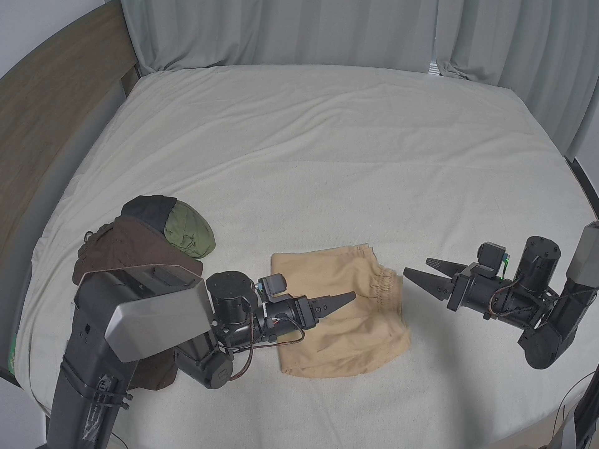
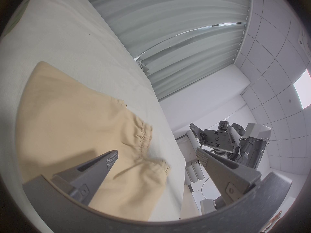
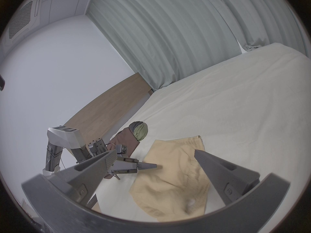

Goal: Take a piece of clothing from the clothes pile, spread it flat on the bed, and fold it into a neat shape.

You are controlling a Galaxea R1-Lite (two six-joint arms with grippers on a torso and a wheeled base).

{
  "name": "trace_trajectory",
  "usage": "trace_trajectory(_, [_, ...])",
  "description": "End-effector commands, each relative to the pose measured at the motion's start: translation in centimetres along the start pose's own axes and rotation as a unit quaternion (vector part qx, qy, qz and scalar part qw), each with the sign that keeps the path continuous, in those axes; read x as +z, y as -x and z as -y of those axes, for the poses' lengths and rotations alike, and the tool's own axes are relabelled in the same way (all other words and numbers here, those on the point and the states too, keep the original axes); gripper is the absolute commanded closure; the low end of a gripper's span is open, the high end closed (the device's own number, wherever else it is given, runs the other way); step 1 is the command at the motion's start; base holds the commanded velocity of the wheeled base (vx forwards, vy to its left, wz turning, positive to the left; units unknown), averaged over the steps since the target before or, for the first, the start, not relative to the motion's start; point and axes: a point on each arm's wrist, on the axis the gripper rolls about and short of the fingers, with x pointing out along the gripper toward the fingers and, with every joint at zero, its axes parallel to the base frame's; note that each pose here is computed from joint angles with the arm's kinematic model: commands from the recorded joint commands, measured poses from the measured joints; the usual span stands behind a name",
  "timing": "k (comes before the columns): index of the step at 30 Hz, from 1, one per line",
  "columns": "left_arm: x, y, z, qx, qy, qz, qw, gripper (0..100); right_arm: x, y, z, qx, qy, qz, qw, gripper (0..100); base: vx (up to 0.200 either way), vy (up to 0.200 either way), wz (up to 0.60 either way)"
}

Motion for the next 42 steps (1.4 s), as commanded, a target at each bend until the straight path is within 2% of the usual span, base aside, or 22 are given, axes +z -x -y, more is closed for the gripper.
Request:
trace_trajectory(1, [0.3,0.2,0.0,0.001,-0.003,0.004,1.0000,0,-0.1,0.0,0.0,0.001,0.000,-0.001,1.0000,0,0.000,0.000,0.00])
trace_trajectory(6, [1.9,1.2,0.1,0.007,-0.014,0.022,0.9996,0,-0.2,-0.1,-0.1,0.002,0.000,-0.003,1.0000,0,0.000,0.000,0.00])
trace_trajectory(13, [5.0,3.7,2.2,0.008,-0.045,0.049,0.9977,0,-0.4,-0.1,-0.3,0.004,-0.001,-0.007,1.0000,0,0.000,0.000,0.00])
trace_trajectory(17, [6.2,5.6,3.3,0.018,-0.070,0.061,0.9955,0,-0.4,0.0,-0.5,0.004,0.000,-0.008,1.0000,0,0.000,0.000,0.00])
trace_trajectory(21, [7.1,7.9,4.7,0.032,-0.115,0.070,0.9904,0,-0.4,-0.2,-0.9,0.006,0.002,-0.007,1.0000,0,0.000,0.000,0.00])
trace_trajectory(25, [7.8,10.7,5.5,0.055,-0.186,0.073,0.9783,0,-0.5,-0.2,-1.1,0.006,0.002,-0.008,0.9999,0,0.000,0.000,0.00])
trace_trajectory(27, [7.9,11.8,5.6,0.065,-0.207,0.071,0.9735,0,-0.7,-0.1,-1.1,0.006,0.000,-0.012,0.9999,0,0.000,0.000,0.00])
trace_trajectory(30, [8.1,14.1,5.8,0.086,-0.273,0.068,0.9556,0,-0.8,0.0,-1.1,0.005,0.000,-0.015,0.9999,0,0.000,0.000,0.00])
trace_trajectory(31, [8.1,14.3,5.9,0.086,-0.279,0.067,0.9542,0,-0.8,0.1,-1.1,0.005,-0.001,-0.016,0.9999,0,0.000,0.000,0.00])
trace_trajectory(32, [8.5,15.5,6.3,0.088,-0.315,0.067,0.9427,0,-1.0,0.2,-1.2,0.003,-0.002,-0.020,0.9998,0,0.000,0.000,0.00])
trace_trajectory(33, [8.6,16.1,6.6,0.087,-0.334,0.065,0.9363,0,-1.1,0.3,-1.2,0.002,-0.004,-0.022,0.9998,0,0.000,0.000,0.00])
trace_trajectory(37, [9.0,17.4,7.2,0.085,-0.382,0.064,0.9179,0,-1.4,0.3,-1.3,0.004,-0.006,-0.028,0.9996,0,0.000,0.000,0.00])
trace_trajectory(39, [9.0,17.9,7.1,0.086,-0.392,0.058,0.9143,0,-1.8,0.6,-1.5,0.003,-0.009,-0.035,0.9993,0,0.000,0.000,0.00])
trace_trajectory(42, [8.7,18.4,7.1,0.083,-0.391,0.052,0.9150,0,-2.0,0.7,-1.5,0.002,-0.011,-0.040,0.9991,0,0.000,0.000,0.00])
